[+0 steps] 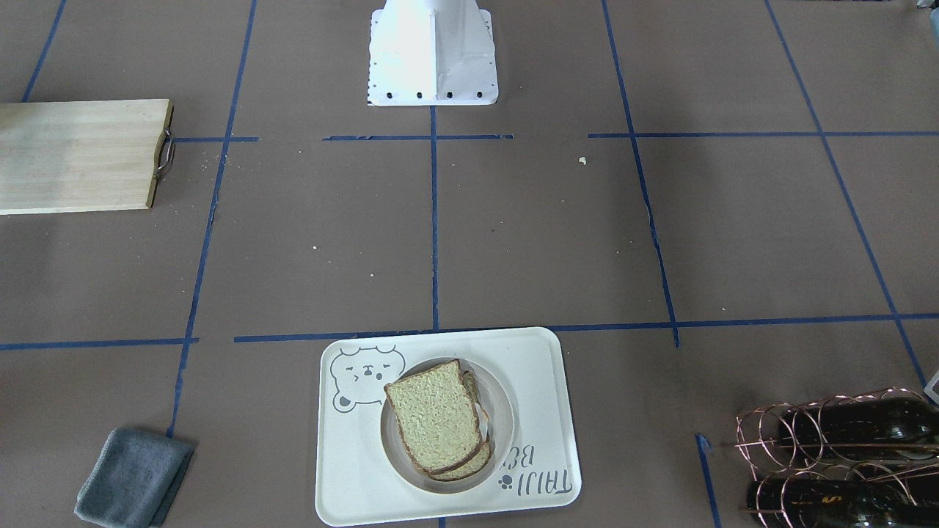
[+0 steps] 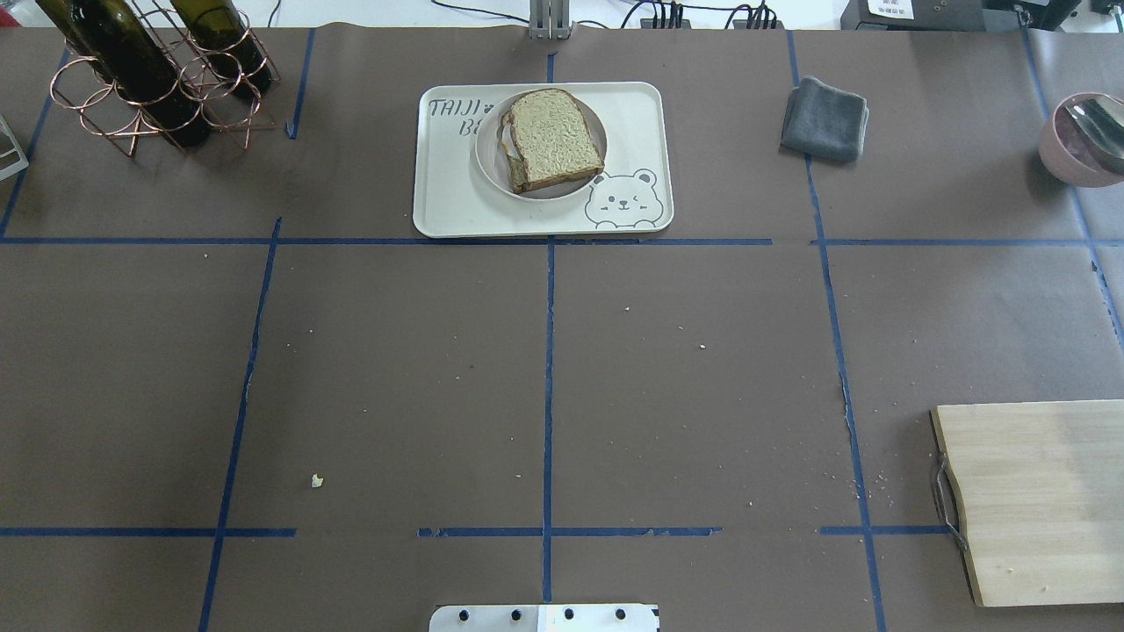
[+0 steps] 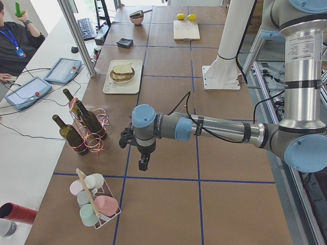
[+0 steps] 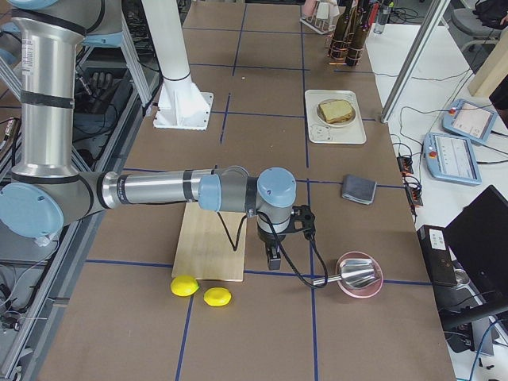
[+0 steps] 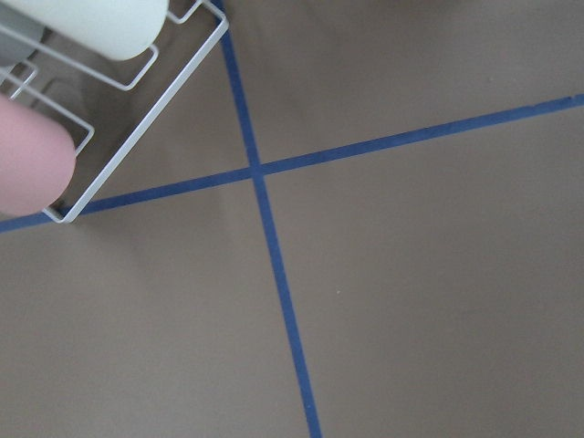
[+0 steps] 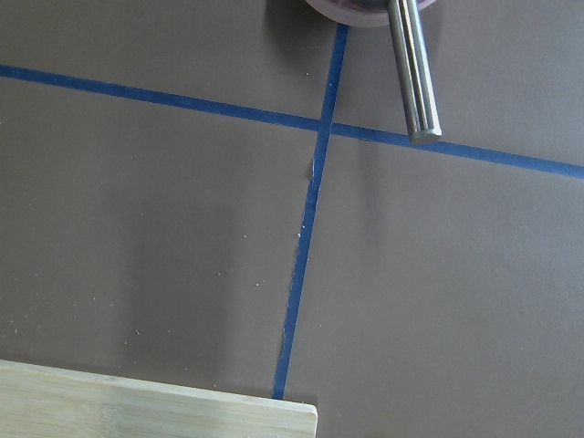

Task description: Make sandwich and place on tray

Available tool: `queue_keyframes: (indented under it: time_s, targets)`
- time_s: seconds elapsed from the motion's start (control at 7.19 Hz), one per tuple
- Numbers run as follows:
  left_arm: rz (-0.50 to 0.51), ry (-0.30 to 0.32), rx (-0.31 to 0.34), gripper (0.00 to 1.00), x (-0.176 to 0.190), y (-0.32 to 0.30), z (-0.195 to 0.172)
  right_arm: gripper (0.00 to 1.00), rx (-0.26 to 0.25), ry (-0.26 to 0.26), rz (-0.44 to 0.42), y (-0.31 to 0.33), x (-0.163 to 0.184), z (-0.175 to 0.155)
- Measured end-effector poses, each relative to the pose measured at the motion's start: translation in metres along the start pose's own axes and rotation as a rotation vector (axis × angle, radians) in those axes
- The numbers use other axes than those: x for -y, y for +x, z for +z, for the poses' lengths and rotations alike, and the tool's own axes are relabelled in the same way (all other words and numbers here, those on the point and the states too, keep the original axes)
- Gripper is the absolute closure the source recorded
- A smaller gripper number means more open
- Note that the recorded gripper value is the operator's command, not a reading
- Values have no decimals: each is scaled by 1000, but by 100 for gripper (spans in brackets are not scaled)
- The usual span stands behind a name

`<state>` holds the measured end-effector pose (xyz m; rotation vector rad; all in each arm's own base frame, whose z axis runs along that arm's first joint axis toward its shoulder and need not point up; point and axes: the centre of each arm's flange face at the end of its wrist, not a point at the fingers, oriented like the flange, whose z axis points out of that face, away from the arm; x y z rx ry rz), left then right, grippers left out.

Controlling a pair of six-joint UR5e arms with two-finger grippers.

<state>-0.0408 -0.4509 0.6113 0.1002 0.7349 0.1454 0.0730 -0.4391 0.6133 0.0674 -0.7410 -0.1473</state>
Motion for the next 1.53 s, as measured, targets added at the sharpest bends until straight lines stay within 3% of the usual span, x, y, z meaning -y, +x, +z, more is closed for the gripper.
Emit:
queue_keyframes:
  time_s: [0.28, 1.53]
  targets:
    - [-38, 1, -21, 0, -17, -13, -1, 0, 0, 2, -4, -1, 1, -1]
    - [-28, 24, -26, 0, -12, -8, -11, 0, 0, -5, -18, -8, 7, 2]
